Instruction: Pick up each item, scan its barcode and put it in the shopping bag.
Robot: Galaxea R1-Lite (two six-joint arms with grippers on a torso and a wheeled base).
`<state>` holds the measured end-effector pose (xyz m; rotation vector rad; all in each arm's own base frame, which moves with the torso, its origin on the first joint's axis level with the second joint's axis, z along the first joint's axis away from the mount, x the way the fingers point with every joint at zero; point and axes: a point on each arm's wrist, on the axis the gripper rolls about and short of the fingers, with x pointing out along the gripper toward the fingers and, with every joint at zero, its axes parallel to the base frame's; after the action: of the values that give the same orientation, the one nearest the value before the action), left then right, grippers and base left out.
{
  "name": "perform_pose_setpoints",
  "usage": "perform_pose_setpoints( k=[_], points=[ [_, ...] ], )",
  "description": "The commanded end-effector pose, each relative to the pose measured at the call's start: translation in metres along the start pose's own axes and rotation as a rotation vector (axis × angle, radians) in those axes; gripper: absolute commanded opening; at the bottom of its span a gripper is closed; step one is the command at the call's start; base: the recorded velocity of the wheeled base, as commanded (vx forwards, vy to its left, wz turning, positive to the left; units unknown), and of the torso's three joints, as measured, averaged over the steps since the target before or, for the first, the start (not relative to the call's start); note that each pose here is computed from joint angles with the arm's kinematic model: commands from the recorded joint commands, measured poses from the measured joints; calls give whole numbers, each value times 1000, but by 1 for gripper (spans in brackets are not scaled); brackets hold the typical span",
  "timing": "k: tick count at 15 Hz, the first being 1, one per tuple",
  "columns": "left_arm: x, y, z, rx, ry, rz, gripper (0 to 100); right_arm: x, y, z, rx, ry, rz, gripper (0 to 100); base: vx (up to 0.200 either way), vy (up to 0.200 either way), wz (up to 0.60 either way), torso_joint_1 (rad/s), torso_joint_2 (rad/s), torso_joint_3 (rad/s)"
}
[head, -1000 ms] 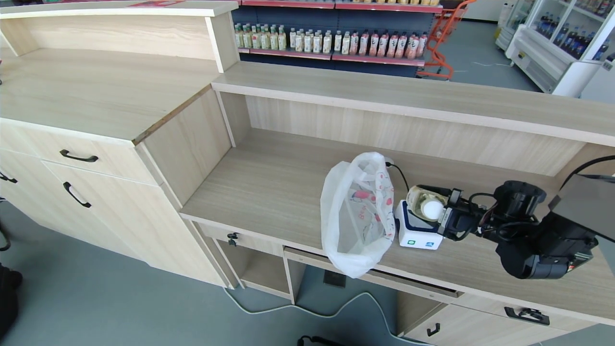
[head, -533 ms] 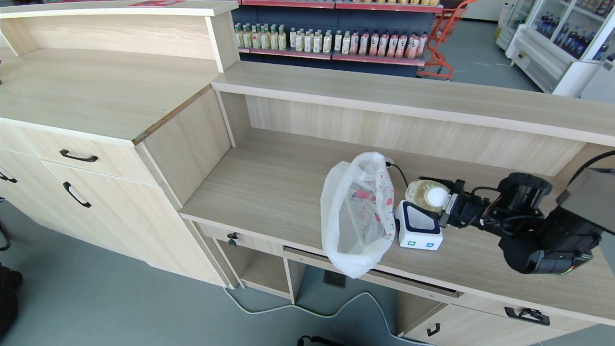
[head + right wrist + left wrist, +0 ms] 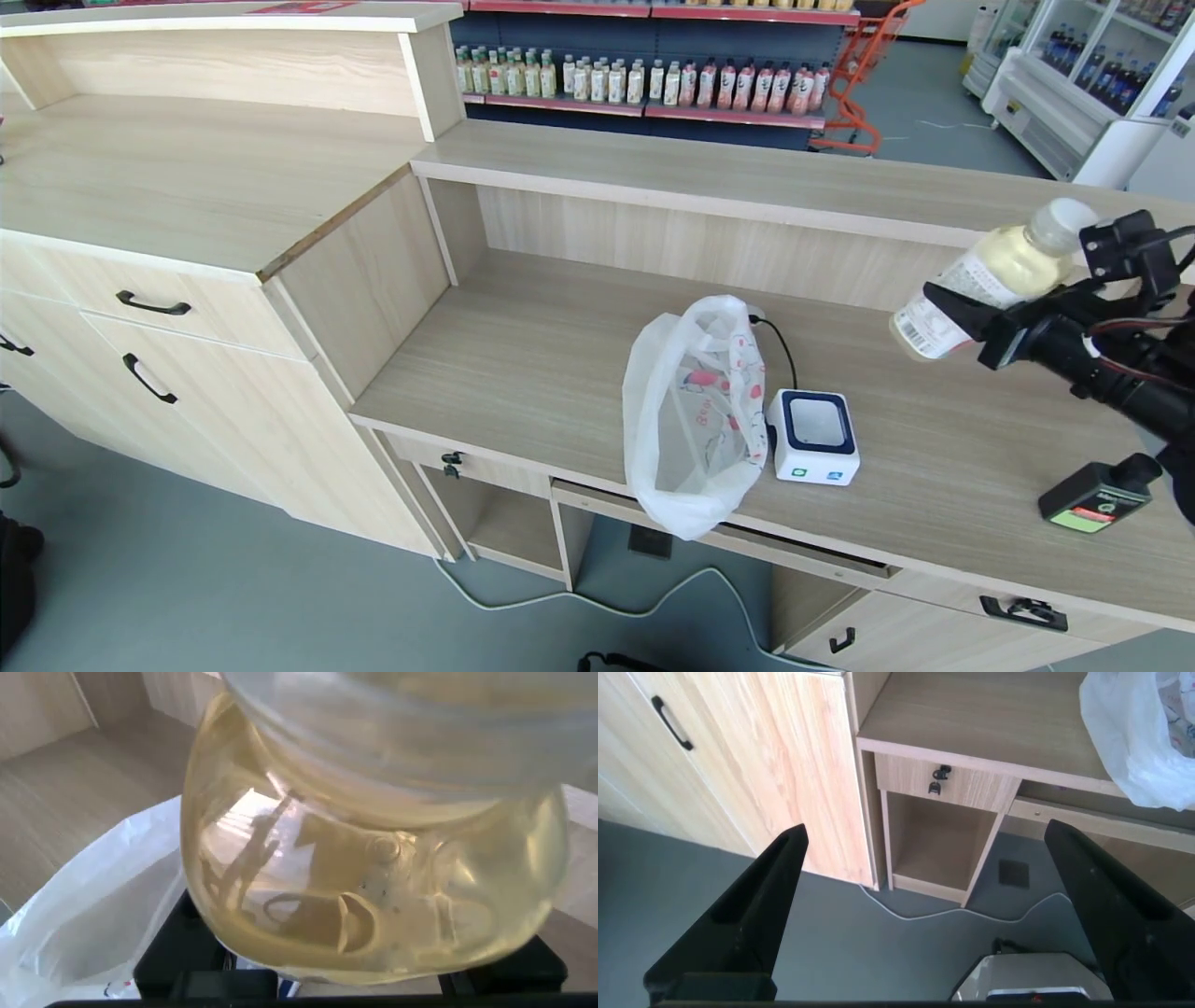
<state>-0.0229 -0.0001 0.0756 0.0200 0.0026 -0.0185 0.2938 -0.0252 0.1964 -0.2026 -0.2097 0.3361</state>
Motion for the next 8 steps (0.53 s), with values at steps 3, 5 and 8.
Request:
perform_pose_setpoints(
  k=[3,5,8],
  points=[
    [0,0,0,0,0,0,100,-55,3,6,107,-12,-104,0,0,0,0,0,0,0],
    [0,0,0,0,-1,0,100,-62,6,5,128,13,-131,0,0,0,0,0,0,0],
    [0,0,0,0,-1,0,100,-65,9,1,139,32,-138,0,0,0,0,0,0,0]
  ],
)
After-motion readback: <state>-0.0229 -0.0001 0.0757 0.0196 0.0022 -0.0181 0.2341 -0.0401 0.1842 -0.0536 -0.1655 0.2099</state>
